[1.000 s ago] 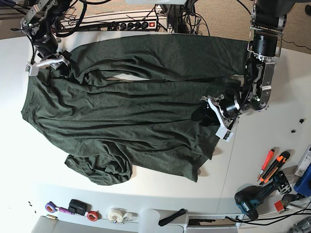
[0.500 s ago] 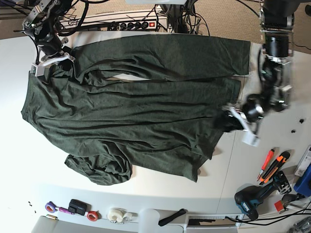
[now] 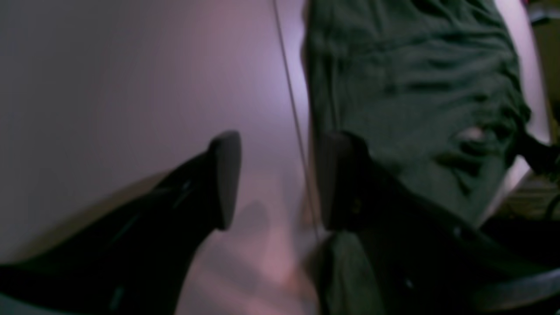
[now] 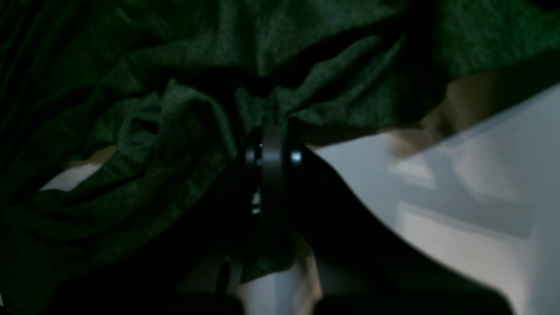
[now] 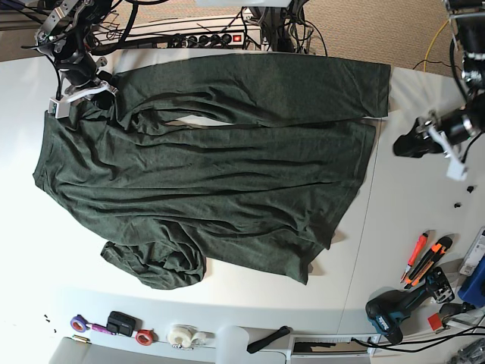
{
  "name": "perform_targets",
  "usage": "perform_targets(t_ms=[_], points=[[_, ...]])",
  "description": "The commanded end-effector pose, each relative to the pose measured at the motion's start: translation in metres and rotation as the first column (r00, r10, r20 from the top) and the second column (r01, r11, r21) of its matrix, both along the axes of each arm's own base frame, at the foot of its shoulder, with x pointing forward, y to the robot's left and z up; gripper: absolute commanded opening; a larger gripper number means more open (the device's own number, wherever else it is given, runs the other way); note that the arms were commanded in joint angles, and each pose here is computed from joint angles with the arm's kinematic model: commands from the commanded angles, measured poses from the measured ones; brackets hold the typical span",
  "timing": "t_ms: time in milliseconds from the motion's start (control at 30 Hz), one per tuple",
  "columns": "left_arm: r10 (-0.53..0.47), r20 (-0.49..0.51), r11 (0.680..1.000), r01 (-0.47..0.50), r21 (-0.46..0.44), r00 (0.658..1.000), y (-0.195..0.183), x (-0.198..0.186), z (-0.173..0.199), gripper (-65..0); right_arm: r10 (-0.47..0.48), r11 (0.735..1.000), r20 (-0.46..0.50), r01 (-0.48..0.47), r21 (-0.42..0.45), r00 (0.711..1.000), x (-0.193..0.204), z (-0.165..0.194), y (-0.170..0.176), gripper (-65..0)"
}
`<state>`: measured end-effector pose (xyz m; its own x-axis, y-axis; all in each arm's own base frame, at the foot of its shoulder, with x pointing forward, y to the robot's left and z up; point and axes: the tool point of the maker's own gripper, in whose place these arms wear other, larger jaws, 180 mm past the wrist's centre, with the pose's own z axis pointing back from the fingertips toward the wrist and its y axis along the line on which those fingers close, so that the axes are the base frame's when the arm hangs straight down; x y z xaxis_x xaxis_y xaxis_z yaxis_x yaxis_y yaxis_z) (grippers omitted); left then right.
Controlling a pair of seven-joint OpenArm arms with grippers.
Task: Layout the t-shirt on the table in an organized manner, then fold the t-shirt properly
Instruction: 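Open the left gripper and lift it away from the shirt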
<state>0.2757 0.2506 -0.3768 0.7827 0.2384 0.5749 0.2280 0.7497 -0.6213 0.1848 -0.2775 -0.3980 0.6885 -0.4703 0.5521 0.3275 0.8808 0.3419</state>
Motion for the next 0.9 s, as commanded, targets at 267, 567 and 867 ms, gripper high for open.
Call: perform_targets(t_ms=[267,567,867], points=[[0.085,-0.08,0.995,-0.089,-0.042,0.993,0.041,-0.058,0.003,-34.5,0.017,1.0,-0.09,-0.019,-0.014,0.996,-0.016,-0.01,0.0,-65.0],[0.092,-0.204,0.992,-0.108,-0.066,0.975,0.029,-0.109,-0.026,-34.5,0.017,1.0,-0.09,-0.019,-0.013,0.996,-0.016,-0.01,0.0,-65.0],[0.013,-0.192,0.999,-0.023,-0.047,0.981,0.006,-0.108,-0.019,-35.2,0.017,1.0,-0.087,-0.019,-0.012,0.996,-0.015,-0.01,0.0,-65.0]])
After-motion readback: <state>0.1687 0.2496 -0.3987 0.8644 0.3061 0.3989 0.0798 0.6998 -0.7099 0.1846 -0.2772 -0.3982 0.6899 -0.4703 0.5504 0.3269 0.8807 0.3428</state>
